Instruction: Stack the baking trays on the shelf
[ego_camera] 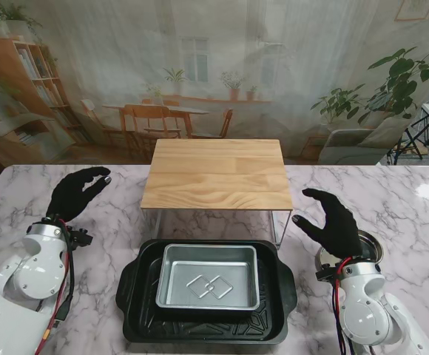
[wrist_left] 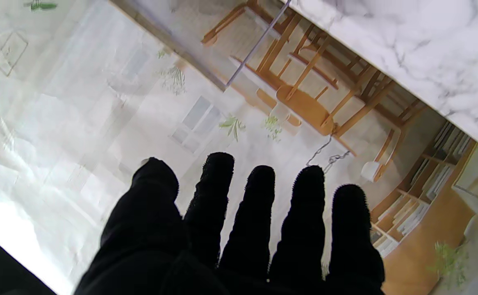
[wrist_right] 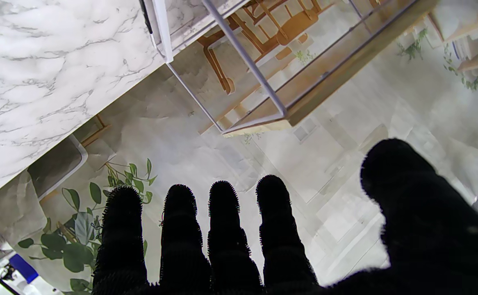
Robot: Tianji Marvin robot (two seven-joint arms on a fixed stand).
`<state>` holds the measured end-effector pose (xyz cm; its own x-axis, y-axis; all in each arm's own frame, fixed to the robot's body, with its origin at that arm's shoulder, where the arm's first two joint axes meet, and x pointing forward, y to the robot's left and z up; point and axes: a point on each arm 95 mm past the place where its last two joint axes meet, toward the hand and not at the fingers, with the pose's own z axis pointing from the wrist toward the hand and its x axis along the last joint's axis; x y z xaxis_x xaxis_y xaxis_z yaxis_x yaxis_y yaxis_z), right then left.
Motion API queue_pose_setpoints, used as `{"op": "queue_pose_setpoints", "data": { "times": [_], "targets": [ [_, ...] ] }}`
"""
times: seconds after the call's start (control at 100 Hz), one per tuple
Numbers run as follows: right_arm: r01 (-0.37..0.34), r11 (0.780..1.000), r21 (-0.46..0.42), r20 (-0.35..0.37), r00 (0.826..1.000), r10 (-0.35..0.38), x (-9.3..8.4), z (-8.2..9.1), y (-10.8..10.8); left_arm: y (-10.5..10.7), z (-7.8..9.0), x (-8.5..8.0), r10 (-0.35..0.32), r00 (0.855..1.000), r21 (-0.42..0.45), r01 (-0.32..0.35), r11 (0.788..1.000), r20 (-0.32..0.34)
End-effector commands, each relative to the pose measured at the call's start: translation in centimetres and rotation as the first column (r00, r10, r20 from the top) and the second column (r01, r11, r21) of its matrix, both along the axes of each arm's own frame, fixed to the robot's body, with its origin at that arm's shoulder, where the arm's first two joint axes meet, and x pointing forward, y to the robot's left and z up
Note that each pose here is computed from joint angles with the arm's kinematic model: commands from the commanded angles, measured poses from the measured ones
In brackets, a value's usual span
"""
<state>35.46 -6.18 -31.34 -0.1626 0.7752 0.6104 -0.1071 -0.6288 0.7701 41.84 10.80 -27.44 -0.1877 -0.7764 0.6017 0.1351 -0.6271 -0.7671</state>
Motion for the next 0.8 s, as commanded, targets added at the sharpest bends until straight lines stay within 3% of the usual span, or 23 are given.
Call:
{"op": "queue_pose_setpoints", "data": {
  "times": [0.0,0.19,0.38,0.62,0.79],
  "targets": [
    [0.01,1.0,-0.019,-0.015,1.0,-0.01,0.0,-0.5,-0.3,-0.4,-0.4,0.3,-0.024,0.999,0.026,0.025,0.999,-0.032],
    [0.02,0.993,-0.118,-0.035,0.999,-0.024,-0.1,-0.8,-1.0,-0.5,-0.9,0.8,-0.05,0.997,0.036,0.052,0.998,-0.059],
    [0.074,0.966,-0.247,-0.053,0.995,-0.089,-0.2,-0.9,-3.9,-0.6,-1.2,1.0,-0.057,0.995,0.032,0.06,0.998,-0.077],
    [0.19,0.913,-0.361,-0.068,0.971,-0.228,0.9,-1.2,-8.0,-0.6,-1.2,1.1,-0.058,0.995,0.026,0.06,0.998,-0.08],
    [0.263,0.834,-0.485,-0.062,0.941,-0.333,1.7,-1.9,-10.3,-0.6,-1.3,1.1,-0.055,0.995,0.033,0.058,0.998,-0.086]
  ]
}}
